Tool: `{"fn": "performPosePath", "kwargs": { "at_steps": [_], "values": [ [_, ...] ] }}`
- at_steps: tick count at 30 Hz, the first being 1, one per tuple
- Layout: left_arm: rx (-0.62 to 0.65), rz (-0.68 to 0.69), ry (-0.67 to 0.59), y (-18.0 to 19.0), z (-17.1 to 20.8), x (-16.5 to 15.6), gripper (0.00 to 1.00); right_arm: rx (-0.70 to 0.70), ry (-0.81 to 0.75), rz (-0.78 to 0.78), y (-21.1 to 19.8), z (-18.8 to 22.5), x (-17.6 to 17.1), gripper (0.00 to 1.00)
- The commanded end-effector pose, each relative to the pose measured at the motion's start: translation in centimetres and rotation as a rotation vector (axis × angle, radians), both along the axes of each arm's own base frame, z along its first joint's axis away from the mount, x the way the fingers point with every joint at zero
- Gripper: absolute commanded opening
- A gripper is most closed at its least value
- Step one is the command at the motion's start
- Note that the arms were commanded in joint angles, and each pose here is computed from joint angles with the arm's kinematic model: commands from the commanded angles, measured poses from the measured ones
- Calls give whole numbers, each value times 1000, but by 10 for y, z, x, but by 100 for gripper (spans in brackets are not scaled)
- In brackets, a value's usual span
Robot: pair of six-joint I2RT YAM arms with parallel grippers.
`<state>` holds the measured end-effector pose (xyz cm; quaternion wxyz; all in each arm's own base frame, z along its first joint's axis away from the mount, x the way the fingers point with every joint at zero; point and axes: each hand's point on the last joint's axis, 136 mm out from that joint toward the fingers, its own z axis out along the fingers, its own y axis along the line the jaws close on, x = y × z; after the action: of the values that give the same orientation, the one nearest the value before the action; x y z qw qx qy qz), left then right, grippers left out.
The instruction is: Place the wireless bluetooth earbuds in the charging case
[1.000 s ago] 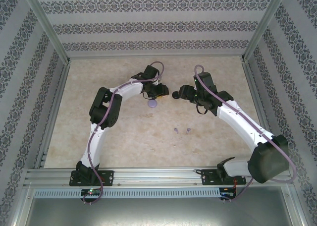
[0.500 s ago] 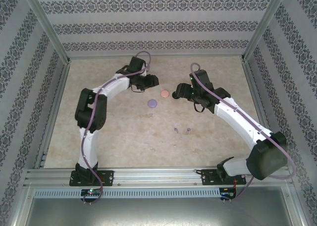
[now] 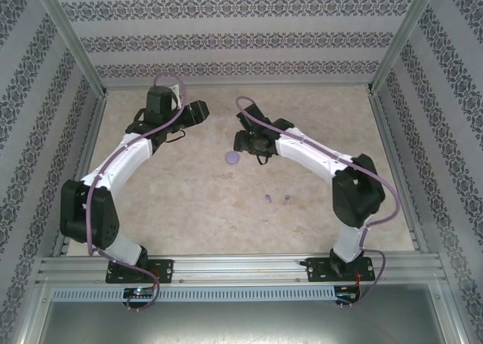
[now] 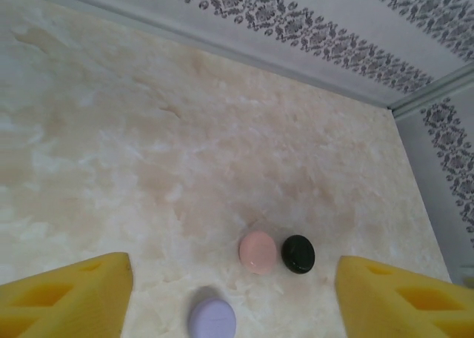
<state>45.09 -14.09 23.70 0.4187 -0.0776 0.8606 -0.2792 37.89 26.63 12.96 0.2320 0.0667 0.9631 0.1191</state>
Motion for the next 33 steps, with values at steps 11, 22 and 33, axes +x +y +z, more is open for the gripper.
{"fn": "performPosePath", "kwargs": {
  "at_steps": [11,22,33],
  "values": [
    [-6,380,-195,97,36,-19,99,-179,71,-54,37,-33,19,74],
    [-185,458,-105,129,20,-28,99,-259,133,-46,57,-64,31,74],
    [-179,425,-103,127,19,-29,99,-284,186,-43,58,-94,29,73]
  ]
}}
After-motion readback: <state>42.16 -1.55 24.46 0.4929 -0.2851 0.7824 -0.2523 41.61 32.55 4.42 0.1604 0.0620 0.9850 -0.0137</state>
